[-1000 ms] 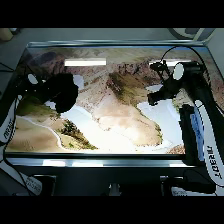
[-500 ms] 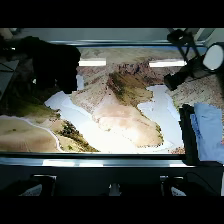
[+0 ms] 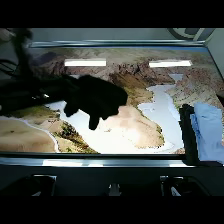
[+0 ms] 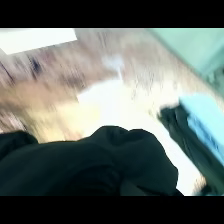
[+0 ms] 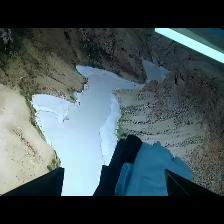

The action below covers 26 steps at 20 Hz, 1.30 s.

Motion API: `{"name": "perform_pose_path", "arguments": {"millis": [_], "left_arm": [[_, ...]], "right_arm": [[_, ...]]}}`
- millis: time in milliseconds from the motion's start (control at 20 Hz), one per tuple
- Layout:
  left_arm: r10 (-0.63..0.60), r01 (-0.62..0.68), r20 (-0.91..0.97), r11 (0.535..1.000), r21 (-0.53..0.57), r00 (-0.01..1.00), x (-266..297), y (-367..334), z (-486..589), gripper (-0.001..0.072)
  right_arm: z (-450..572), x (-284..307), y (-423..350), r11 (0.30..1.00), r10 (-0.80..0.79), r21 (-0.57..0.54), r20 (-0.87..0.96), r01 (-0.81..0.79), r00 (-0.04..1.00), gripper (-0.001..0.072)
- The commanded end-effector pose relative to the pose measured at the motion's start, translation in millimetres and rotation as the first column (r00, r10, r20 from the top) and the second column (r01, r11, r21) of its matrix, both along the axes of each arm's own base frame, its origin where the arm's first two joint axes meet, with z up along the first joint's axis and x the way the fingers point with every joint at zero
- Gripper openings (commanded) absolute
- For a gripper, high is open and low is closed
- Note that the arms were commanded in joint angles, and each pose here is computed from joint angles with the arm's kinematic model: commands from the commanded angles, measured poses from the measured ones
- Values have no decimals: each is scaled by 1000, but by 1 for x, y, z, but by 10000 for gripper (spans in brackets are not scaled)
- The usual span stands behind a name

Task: Fold the shirts.

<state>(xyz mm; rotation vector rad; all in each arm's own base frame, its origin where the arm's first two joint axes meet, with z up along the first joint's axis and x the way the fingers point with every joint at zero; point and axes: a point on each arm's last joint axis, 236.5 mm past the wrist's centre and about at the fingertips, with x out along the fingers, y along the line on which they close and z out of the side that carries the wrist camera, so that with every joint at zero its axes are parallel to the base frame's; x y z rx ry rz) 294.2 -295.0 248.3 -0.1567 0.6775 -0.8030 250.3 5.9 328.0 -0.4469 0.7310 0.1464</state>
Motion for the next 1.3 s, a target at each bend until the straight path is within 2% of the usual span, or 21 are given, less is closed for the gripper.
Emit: {"name": "perform_pose_path", "arguments": {"millis": [0, 150, 200, 250, 300, 500, 650, 800, 850, 1000, 1050, 1250], "left_arm": [[-90, 121, -252, 987, 109, 964, -55, -51, -136, 27], [-78, 169, -422, 968, 184, 903, -94, -77, -231, 27], [-76, 186, -480, 965, 186, 874, -103, -85, -247, 95], [-82, 199, -512, 964, 177, 855, -105, -91, -252, 386], [-84, 202, -527, 964, 171, 846, -100, -94, -249, 718], [-81, 222, -494, 947, 234, 866, -48, -38, -192, 716], [25, 140, -500, 947, 291, 866, -21, 35, -170, 716], [114, 114, -593, 936, 333, 797, -30, 74, -211, 715], [135, 108, -618, 935, 339, 775, -36, 76, -232, 714], [123, 33, -728, 980, 197, 675, -56, 44, -283, 711], [129, 22, -743, 982, 189, 657, -59, 40, -298, 710], [163, 6, -742, 976, 220, 651, -49, 39, -329, 702]], "right_arm": [[-25, -28, -4, 1000, -16, -5, -140, 16, 990, 675], [-53, -5, 2, 1000, -10, -17, -237, 6, 971, 677], [-66, 5, 6, 1000, 2, -14, -274, -6, 962, 678], [-80, 16, 13, 1000, 22, -4, -313, -24, 949, 679], [-96, 24, 21, 999, 45, 7, -358, -46, 933, 680], [-169, 34, 43, 994, 109, 61, -560, -91, 821, 674], [-230, 15, 63, 985, 168, 145, -667, -96, 725, 673], [-289, -7, 65, 984, 171, 161, -750, -75, 638, 671], [-306, -14, 73, 977, 202, 196, -761, -79, 616, 671], [-335, -29, 111, 921, 370, 369, -730, -124, 575, 677], [-342, -33, 119, 906, 401, 403, -719, -129, 568, 685], [-358, -43, 121, 903, 401, 416, -732, -105, 551, 695]]}}
